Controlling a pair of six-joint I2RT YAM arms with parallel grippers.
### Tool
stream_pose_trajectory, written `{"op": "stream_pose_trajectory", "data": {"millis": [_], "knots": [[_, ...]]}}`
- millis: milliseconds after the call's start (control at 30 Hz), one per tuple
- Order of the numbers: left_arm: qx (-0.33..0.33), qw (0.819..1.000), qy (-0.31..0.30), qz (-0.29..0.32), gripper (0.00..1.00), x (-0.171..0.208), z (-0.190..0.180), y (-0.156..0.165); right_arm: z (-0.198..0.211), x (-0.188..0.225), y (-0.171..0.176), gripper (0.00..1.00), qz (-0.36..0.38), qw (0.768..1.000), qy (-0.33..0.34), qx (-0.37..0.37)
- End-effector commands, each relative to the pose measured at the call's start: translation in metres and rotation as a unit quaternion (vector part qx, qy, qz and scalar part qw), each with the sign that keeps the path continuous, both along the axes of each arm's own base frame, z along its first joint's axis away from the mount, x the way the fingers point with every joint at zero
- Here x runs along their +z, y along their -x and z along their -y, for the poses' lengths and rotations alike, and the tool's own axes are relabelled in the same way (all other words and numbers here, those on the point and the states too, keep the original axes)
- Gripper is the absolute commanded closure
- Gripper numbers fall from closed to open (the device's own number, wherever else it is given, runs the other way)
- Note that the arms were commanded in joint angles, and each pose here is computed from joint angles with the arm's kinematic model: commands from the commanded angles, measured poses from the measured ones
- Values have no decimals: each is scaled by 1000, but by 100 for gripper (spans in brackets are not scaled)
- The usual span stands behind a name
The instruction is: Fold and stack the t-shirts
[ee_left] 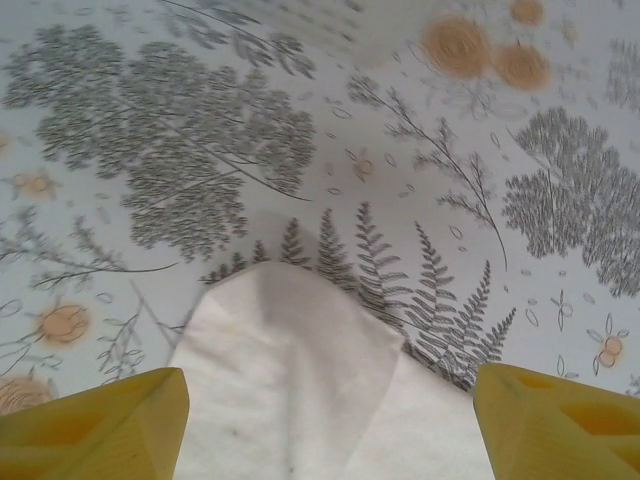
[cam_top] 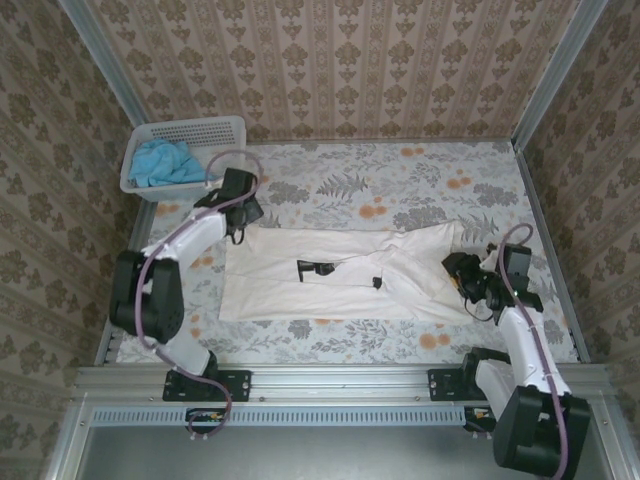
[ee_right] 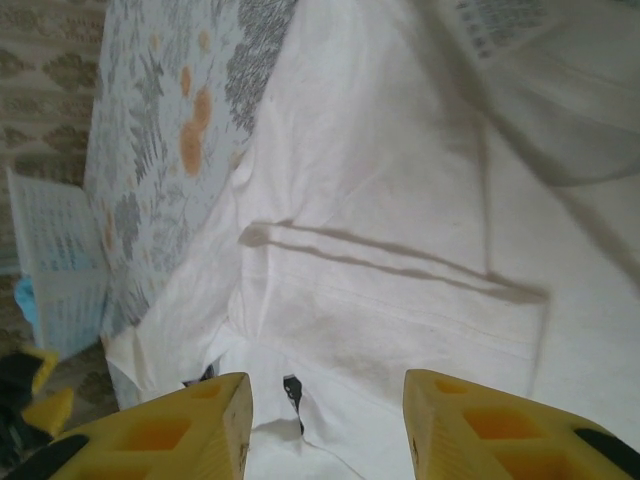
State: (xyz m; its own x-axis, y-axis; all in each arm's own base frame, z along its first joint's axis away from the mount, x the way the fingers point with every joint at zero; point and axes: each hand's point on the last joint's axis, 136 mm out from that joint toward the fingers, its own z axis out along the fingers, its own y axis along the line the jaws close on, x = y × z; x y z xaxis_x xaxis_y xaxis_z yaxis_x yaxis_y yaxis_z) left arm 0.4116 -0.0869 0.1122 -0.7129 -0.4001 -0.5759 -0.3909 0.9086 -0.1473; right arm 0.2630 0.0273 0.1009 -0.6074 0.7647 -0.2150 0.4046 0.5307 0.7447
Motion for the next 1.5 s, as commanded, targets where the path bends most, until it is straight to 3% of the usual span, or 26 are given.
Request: {"op": "stream_pose_trajectory", "data": {"millis": [0,167,267,767,867,1100,1467], "knots": [[-54,994,-72,-67,24,-15,11,1,-13,17,-25,54,21,997,65,46],[-95,968,-204,-113,27,-22,32,-14,-34,6,-53,58,7,995,65,78],[-116,954,-245,-127,29,-33,41,-17,-41,1,-64,59,8,994,68,84],[-163,929,-259,-207,40,-75,30,-22,-58,-18,-69,60,0,991,64,113],[-155,935,-244,-207,43,-80,22,-30,-59,-19,-69,61,0,992,62,114],[-157,929,-257,-213,52,-85,20,-35,-59,-21,-69,62,-2,991,60,116],[-159,922,-269,-229,56,-91,13,-28,-58,-23,-70,63,-5,991,63,114]]}}
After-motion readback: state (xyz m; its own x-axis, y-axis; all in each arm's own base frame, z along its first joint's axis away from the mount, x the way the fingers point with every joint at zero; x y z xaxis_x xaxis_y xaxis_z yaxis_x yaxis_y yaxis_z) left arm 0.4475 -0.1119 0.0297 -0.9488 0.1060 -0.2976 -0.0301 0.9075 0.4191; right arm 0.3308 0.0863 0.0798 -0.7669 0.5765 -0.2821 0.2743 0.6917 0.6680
